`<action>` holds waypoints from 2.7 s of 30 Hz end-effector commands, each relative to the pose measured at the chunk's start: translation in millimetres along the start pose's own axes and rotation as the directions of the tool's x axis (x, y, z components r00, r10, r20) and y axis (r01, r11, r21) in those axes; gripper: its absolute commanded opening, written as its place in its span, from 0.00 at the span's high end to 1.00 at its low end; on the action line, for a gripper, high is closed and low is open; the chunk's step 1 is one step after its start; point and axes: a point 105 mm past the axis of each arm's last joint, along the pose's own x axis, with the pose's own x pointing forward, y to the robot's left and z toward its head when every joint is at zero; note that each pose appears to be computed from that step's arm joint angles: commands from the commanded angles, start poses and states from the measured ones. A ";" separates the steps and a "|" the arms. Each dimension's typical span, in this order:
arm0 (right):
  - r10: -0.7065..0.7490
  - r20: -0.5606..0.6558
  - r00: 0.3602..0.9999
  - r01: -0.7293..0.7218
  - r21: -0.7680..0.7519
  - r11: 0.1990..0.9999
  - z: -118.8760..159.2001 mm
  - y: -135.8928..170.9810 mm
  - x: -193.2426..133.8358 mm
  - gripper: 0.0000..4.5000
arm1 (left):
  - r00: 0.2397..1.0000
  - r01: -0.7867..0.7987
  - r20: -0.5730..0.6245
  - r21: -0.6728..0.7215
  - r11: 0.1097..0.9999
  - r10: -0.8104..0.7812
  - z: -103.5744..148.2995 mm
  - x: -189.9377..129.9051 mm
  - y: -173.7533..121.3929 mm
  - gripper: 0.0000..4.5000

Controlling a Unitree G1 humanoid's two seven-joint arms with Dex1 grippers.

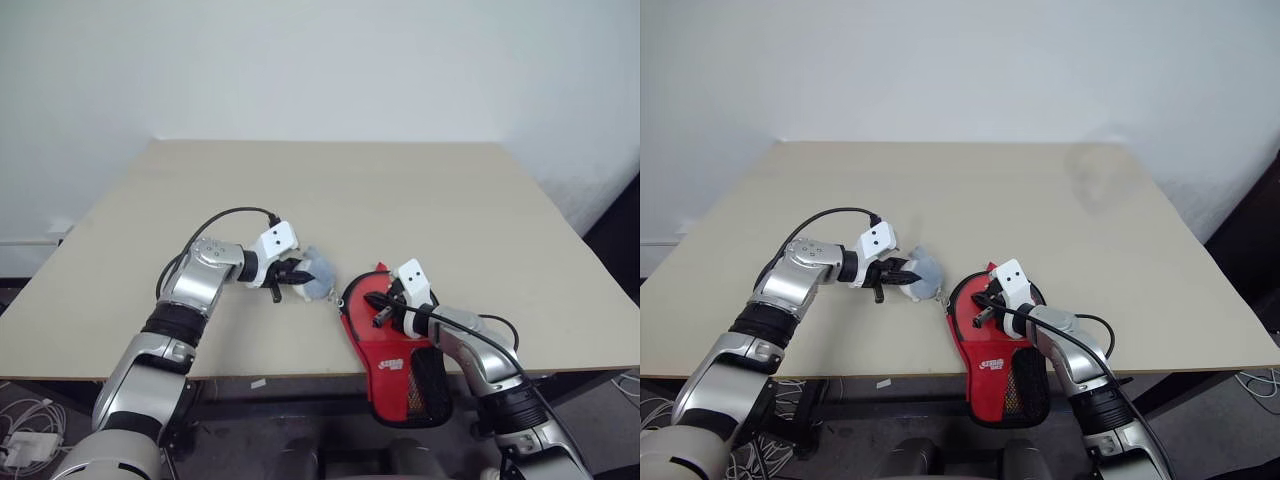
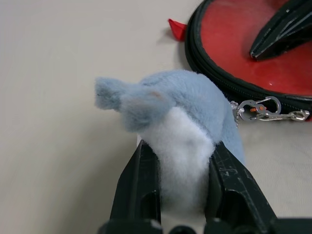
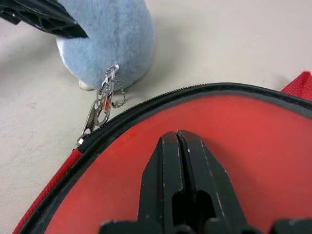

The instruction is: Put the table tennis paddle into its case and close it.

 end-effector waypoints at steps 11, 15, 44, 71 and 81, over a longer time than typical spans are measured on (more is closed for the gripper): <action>-0.010 -0.084 0.996 0.013 0.033 0.999 -24.0 -1.2 -1.9 1.00 | 0.994 -0.078 -0.068 0.128 0.989 0.087 4.8 -11.5 34.6 0.79; -0.008 -0.086 0.996 0.010 0.031 0.999 -24.0 -0.1 -1.3 1.00 | 0.983 -0.173 -0.039 0.151 0.973 0.180 14.3 -9.2 48.9 0.79; 0.000 -0.087 0.996 0.003 0.034 0.999 -25.1 5.4 0.2 1.00 | 0.959 -0.271 0.166 0.288 0.919 0.230 105.9 77.2 27.7 0.79; 0.001 -0.089 0.996 0.003 0.040 0.999 -24.0 5.8 1.5 1.00 | 0.955 0.004 0.282 0.292 0.956 -0.090 95.3 97.5 -32.5 0.74; 0.002 -0.089 0.996 0.001 0.039 0.999 -23.6 6.1 2.7 1.00 | 0.951 0.010 0.294 0.274 0.962 -0.093 97.1 98.7 -34.3 0.03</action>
